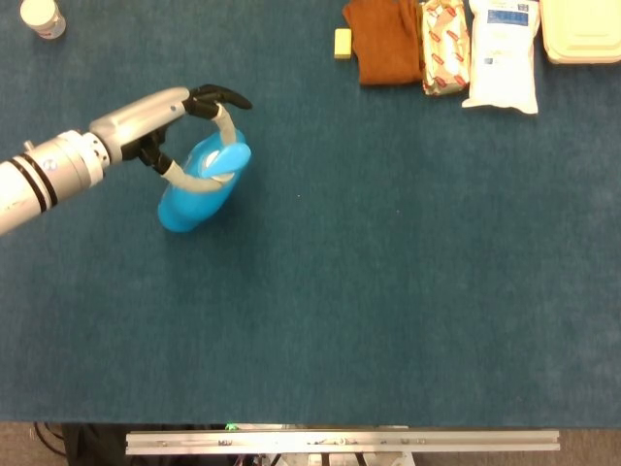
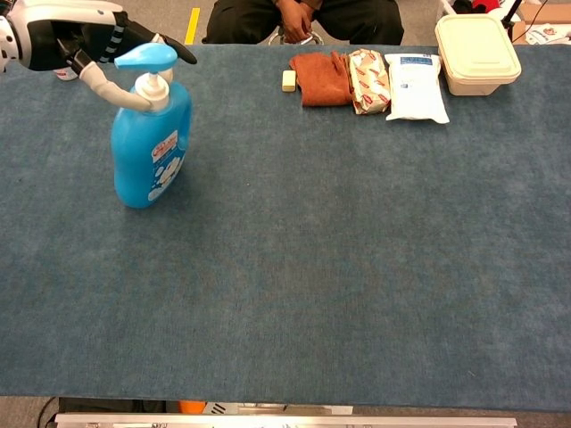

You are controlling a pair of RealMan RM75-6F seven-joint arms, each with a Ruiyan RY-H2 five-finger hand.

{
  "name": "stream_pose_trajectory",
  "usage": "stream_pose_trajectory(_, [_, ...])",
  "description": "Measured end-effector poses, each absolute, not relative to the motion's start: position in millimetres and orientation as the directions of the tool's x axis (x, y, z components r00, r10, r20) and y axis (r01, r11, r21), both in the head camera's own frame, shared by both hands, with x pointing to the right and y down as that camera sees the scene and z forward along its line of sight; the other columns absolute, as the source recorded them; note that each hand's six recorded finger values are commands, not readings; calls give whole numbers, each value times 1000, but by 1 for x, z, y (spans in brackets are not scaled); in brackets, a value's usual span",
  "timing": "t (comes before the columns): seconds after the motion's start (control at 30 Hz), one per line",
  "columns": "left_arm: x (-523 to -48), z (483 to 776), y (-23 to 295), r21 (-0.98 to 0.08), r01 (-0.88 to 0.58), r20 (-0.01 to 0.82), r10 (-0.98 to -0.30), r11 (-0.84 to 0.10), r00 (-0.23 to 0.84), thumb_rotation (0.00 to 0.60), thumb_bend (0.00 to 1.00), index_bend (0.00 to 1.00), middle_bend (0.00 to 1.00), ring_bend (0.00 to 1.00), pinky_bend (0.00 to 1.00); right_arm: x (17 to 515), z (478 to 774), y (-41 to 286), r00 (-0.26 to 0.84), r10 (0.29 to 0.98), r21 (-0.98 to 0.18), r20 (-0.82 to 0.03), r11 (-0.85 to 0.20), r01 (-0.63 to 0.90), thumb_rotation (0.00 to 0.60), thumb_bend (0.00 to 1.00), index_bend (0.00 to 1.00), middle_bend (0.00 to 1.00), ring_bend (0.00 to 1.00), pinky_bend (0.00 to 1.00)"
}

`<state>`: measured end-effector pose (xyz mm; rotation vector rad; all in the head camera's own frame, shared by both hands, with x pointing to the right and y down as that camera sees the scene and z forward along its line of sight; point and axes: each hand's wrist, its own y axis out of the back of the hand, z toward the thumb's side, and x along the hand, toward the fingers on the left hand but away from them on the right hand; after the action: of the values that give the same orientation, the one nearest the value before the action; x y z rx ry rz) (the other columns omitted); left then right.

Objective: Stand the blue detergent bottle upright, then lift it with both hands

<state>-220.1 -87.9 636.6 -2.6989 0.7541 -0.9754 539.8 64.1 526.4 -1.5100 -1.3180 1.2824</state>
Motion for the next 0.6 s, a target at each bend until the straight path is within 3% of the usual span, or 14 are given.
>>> stream_pose_trajectory(0.6, [-242, 633, -101, -246, -456, 543, -511, -855, 666, 600, 247, 482, 99, 0, 88, 538, 522, 67, -27, 980, -954, -197, -185, 238, 600, 179, 248, 275, 114, 159])
